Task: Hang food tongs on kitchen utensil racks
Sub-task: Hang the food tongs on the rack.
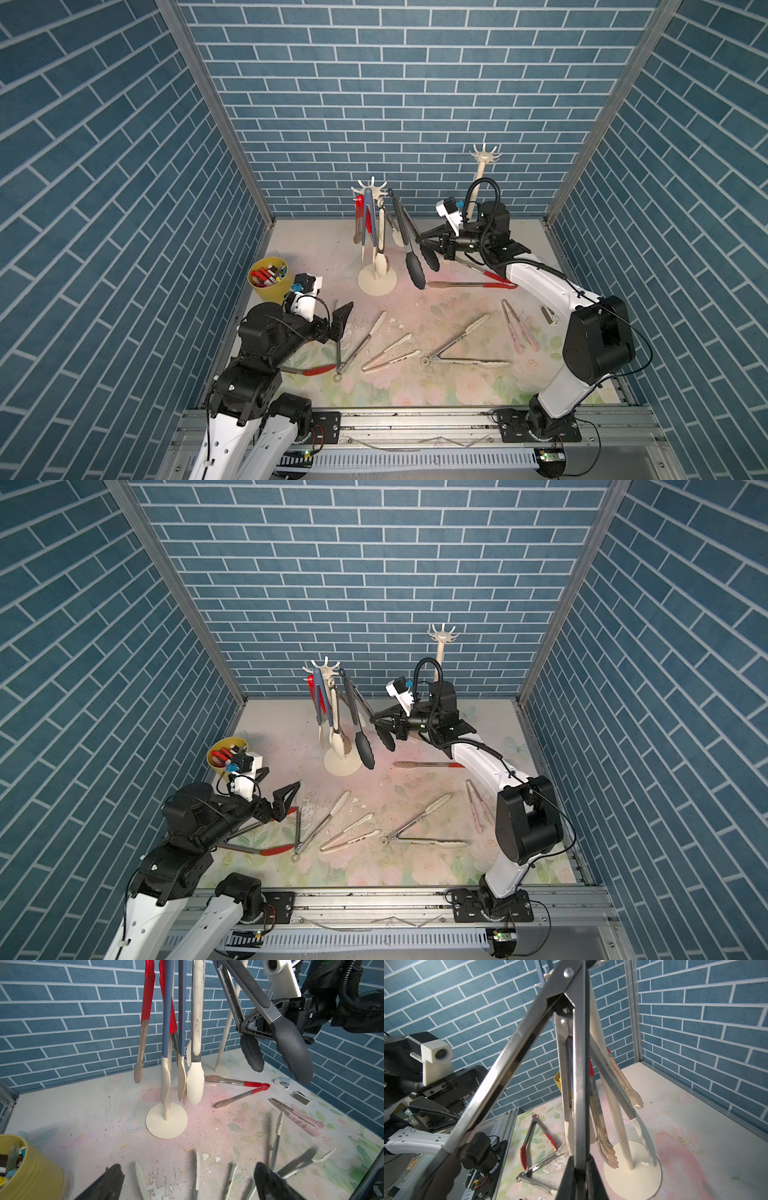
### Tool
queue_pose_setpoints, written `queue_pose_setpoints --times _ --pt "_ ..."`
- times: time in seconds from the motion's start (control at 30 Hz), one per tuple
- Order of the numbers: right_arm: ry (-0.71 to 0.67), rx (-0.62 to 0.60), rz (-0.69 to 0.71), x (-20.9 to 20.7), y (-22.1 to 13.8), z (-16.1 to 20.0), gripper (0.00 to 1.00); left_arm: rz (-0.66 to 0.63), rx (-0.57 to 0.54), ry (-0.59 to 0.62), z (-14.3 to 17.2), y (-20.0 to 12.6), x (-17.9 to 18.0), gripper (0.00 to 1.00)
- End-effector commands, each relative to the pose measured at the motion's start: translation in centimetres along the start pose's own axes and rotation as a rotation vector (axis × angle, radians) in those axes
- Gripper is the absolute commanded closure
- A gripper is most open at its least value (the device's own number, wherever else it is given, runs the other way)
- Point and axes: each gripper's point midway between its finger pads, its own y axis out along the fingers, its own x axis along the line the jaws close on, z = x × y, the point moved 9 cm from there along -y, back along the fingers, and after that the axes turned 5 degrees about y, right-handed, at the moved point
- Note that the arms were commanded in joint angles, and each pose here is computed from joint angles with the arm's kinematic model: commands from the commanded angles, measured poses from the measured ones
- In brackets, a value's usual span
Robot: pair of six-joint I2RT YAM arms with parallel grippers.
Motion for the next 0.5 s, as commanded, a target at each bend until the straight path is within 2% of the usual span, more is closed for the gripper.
queue_pose_setpoints --times 0.0,0.47 --pt "-0.054 0.008 -0.049 0.40 0.43 -0.49 1.00 0.010 0.002 0.007 0.27 -0.03 -0.14 0.01" --pt "-0.029 0.060 -0.085 0.15 0.75 -0.66 1.00 0.012 0.002 0.007 0.29 0.00 -0.15 0.01"
